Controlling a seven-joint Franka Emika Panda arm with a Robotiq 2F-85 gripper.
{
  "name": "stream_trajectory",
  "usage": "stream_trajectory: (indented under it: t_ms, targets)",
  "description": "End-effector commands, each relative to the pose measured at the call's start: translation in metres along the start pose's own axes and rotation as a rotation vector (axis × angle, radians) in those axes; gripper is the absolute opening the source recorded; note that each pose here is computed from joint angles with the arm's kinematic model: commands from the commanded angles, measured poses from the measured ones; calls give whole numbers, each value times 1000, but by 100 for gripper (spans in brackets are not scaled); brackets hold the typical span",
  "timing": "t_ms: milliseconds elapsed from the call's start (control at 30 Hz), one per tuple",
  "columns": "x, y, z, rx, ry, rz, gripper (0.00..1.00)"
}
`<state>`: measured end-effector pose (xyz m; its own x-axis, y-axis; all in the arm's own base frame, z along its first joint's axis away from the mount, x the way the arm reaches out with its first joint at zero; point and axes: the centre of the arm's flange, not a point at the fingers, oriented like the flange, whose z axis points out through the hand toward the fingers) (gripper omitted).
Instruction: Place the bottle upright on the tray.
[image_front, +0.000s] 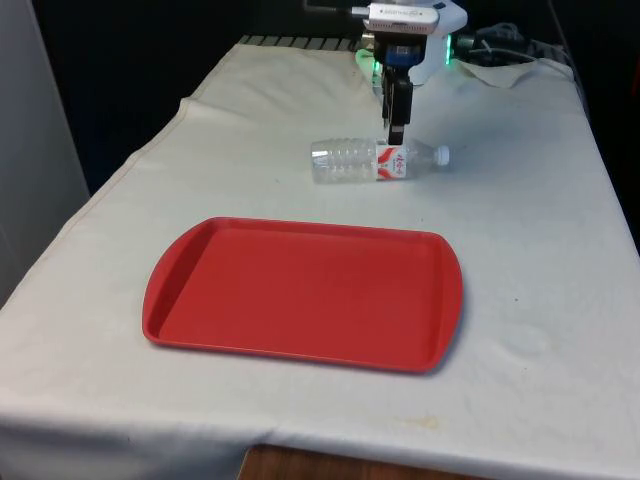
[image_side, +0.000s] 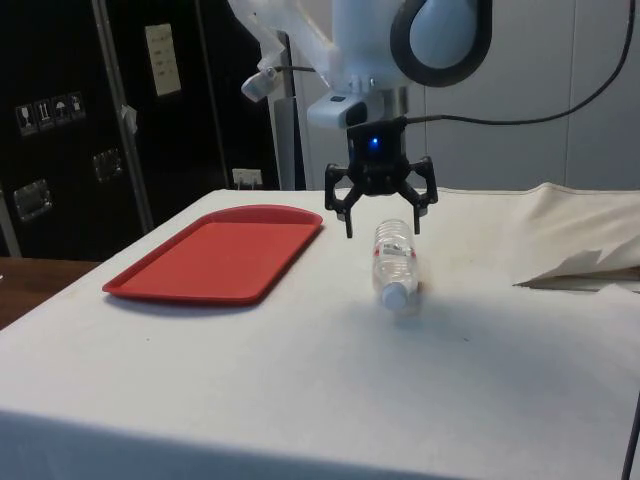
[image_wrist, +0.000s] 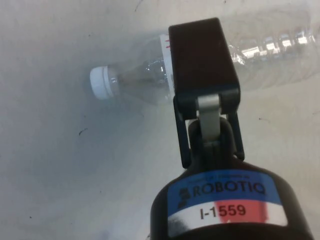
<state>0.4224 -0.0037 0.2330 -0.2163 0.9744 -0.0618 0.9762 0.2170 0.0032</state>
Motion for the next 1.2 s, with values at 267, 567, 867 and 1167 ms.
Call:
stream_trajectory:
  t_ms: [267, 567, 867, 1167]
  targets:
    - [0, 0, 0, 3, 0, -3, 100]
    - [1, -1, 4, 13, -5, -14, 100]
    - [7, 3, 4, 16, -54, -32, 100]
    - [16, 4, 3, 26, -89, -42, 100]
